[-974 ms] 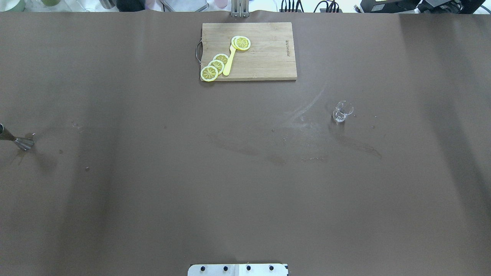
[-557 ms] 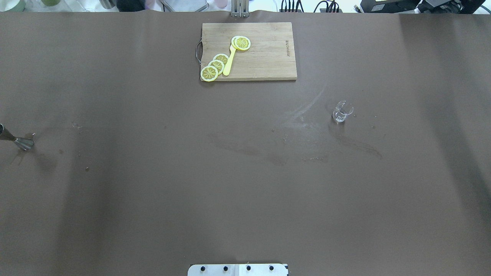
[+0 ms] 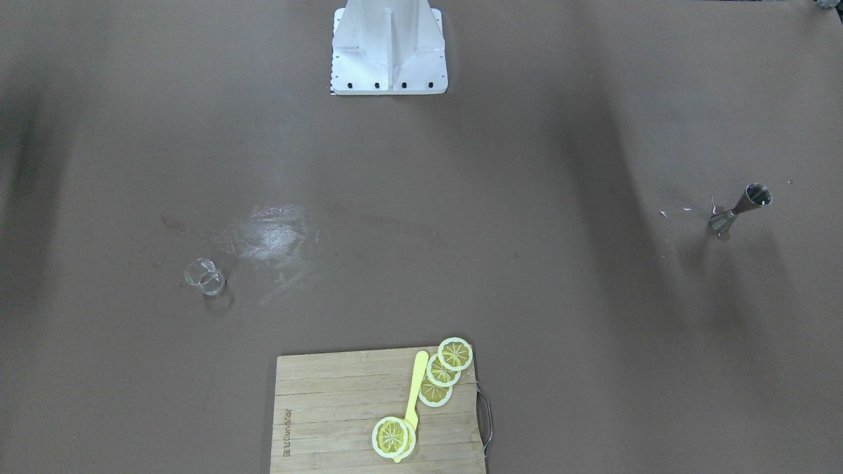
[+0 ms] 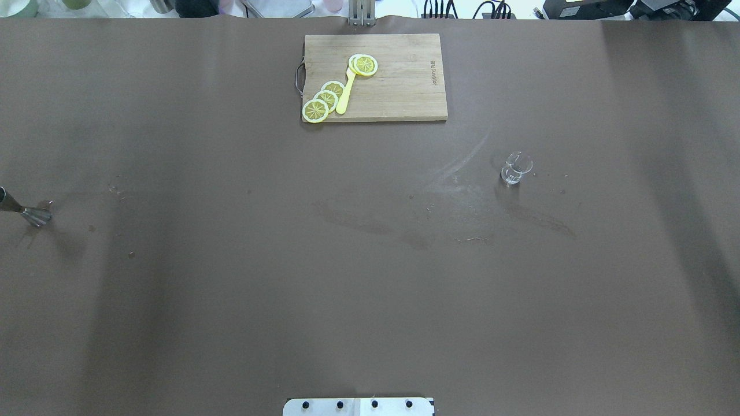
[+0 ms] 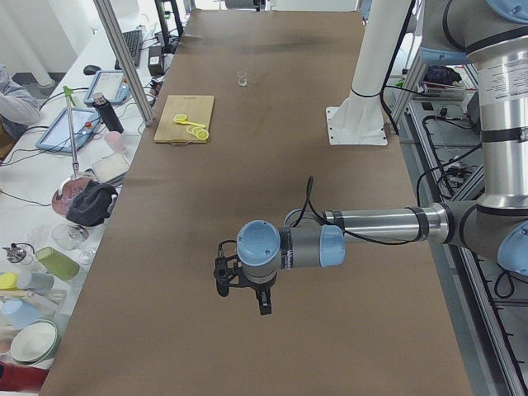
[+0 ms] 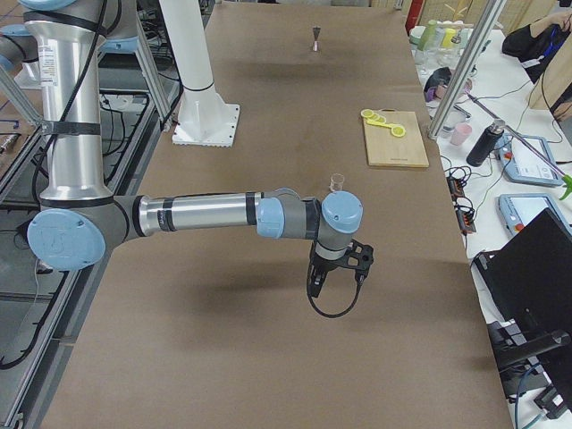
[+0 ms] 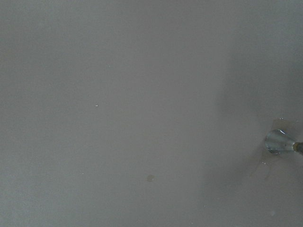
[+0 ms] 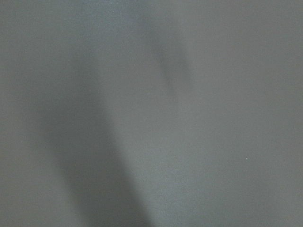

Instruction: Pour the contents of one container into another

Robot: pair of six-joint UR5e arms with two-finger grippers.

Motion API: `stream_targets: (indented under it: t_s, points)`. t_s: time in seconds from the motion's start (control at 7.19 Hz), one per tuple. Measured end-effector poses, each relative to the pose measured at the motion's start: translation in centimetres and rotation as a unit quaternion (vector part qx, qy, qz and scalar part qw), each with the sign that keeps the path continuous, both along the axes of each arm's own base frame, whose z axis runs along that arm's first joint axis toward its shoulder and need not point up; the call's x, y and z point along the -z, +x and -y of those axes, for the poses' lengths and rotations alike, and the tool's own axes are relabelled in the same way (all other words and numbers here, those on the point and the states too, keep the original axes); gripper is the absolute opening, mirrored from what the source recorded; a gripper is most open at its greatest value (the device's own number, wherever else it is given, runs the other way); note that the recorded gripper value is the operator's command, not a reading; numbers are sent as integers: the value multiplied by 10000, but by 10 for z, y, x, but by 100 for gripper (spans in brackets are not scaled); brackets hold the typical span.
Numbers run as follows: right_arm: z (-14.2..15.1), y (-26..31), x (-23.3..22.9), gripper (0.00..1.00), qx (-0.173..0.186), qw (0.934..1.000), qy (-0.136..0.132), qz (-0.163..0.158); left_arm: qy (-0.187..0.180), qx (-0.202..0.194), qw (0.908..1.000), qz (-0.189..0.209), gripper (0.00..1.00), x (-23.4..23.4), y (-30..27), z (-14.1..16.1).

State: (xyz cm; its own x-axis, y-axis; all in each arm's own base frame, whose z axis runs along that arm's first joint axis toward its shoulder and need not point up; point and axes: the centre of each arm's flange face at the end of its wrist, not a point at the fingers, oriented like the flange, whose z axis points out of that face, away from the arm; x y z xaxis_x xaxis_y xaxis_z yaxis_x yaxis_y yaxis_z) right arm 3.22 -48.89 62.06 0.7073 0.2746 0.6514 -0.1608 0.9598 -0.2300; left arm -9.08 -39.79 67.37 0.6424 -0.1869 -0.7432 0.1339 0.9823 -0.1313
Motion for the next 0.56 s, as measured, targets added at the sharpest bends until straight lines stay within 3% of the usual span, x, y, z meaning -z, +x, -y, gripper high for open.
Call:
stream_targets:
  t_s: [0.56]
  points:
    - [0, 0, 0, 100, 2, 10000, 8, -1, -2, -10, 10000, 26, 98, 0, 0, 1]
